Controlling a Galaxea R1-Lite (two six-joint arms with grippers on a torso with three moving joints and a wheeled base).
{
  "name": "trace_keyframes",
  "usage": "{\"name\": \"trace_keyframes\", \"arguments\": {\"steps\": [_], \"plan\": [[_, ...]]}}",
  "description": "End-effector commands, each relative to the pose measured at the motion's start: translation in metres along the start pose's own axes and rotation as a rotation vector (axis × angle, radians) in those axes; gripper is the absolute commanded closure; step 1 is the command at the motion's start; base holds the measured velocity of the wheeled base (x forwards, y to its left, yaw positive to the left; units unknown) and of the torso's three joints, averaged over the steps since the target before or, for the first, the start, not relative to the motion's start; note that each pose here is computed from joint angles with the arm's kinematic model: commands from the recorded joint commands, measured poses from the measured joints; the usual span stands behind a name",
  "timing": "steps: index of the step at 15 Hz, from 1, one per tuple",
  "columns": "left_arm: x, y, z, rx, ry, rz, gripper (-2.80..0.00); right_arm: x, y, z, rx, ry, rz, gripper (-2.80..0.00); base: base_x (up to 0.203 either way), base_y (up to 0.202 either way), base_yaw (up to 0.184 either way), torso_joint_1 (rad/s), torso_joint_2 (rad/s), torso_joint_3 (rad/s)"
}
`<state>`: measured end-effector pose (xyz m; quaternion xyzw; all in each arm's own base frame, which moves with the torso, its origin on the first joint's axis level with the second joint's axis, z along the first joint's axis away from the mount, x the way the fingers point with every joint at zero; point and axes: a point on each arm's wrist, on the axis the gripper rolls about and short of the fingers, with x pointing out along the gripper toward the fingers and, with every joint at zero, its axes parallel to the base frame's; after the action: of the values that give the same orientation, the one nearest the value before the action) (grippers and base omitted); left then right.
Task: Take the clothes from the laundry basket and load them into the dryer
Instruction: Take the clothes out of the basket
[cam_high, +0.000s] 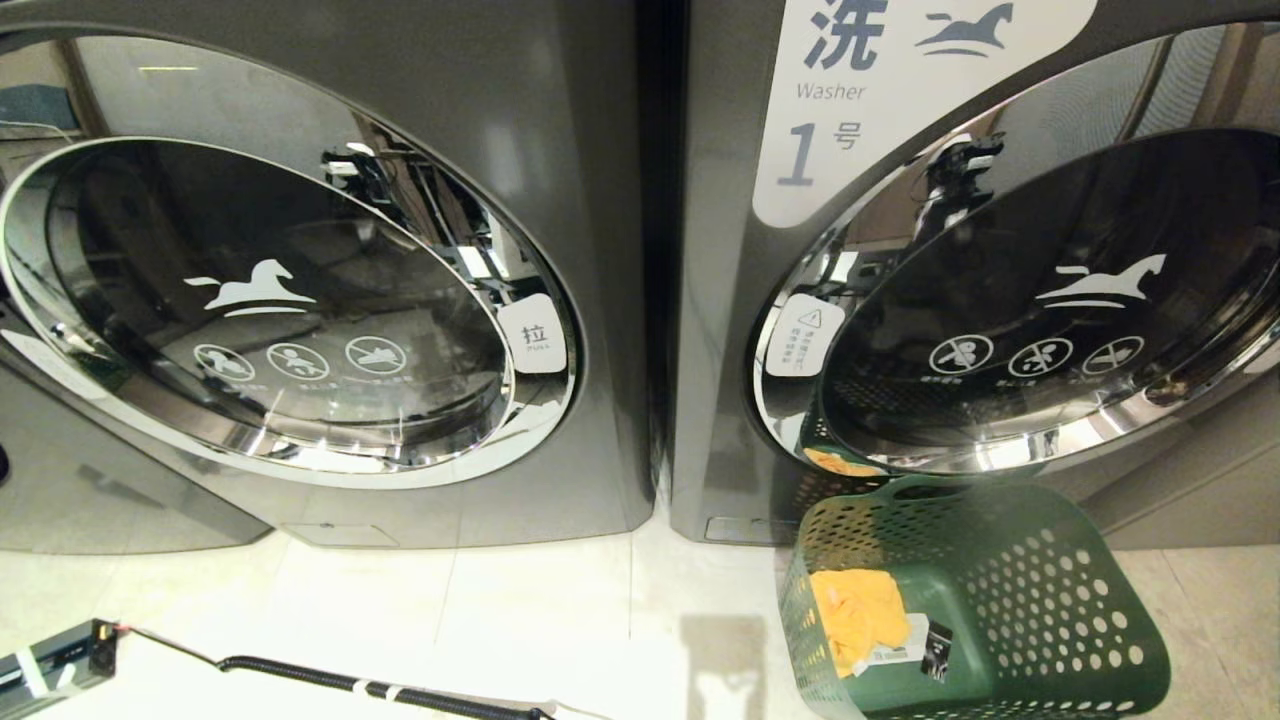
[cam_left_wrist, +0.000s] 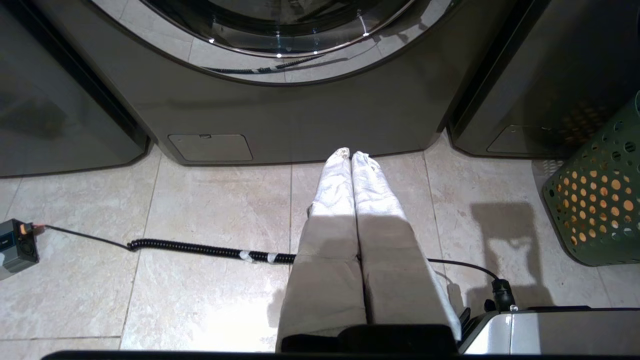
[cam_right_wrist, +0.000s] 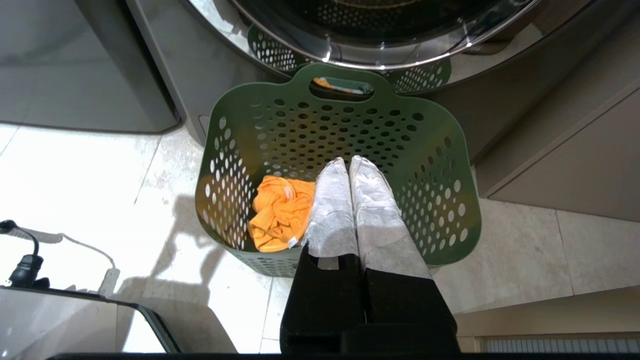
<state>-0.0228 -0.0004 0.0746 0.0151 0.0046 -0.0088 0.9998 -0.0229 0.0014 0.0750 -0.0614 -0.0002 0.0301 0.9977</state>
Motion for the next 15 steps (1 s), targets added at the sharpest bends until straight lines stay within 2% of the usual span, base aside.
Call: {"name": "trace_keyframes", "arguments": {"steps": [1, 12, 15], "plan": [[0.0002, 0.0, -0.0004, 0.0, 0.003, 0.0, 0.0, 0.0001, 0.0, 0.0, -0.003, 0.001, 0.001, 0.0, 0.0, 0.0, 0.0, -0.002, 0.01, -0.207], [0.0002, 0.0, -0.0004, -0.001, 0.003, 0.0, 0.0, 0.0001, 0.0, 0.0001, -0.009, 0.0, 0.0, 0.0, 0.0, 0.0, 0.0, 0.002, 0.0, -0.197], [0.0001, 0.0, -0.0005, 0.002, 0.003, 0.0, 0.0, 0.0007, -0.0001, 0.0007, -0.02, 0.019, 0.002, 0.0, 0.0, 0.0, 0.0, -0.001, 0.0, -0.072]]}}
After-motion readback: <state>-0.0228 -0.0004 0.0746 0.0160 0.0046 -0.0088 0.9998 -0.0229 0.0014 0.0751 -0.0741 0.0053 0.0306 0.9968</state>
